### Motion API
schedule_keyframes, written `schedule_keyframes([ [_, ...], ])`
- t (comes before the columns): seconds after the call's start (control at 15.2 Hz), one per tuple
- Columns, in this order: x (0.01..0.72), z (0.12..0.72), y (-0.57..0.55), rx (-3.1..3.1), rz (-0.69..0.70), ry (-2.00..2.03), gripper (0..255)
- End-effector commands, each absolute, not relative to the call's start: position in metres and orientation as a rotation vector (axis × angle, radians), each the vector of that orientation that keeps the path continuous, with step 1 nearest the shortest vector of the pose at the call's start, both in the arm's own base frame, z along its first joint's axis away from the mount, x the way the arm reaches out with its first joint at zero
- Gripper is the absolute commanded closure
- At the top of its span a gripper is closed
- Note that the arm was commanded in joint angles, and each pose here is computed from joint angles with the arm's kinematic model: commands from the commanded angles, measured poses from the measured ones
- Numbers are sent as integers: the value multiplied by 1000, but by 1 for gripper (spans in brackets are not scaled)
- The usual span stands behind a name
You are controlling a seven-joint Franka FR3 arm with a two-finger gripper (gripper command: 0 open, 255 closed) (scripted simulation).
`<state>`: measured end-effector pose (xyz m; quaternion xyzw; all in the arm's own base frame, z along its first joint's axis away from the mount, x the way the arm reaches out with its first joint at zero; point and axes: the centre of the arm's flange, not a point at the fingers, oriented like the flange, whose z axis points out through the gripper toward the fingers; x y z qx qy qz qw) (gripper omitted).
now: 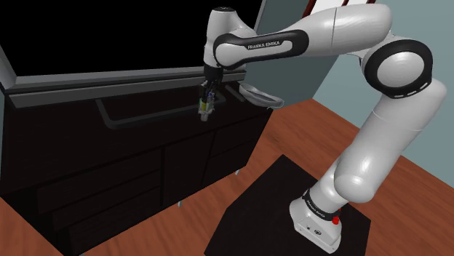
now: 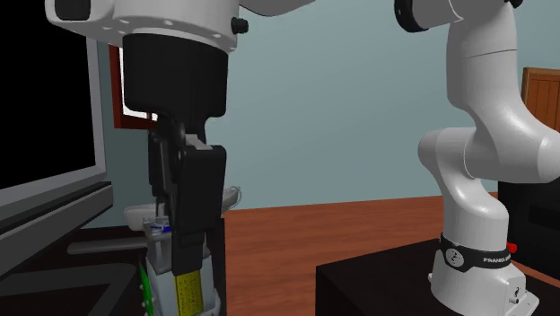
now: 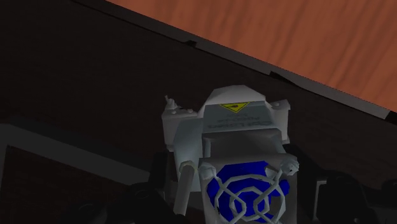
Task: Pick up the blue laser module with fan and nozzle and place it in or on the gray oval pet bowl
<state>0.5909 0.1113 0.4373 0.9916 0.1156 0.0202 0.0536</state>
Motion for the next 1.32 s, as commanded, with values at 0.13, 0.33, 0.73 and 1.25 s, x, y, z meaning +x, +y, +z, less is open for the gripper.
schedule_keyframes([
  [0.13,591,459,112,3013,62,351,255],
  [0.33,591,475,112,3013,62,351,255],
  [0.73,591,506,112,3013,62,351,255],
  [1.25,591,549,112,3013,62,351,255],
])
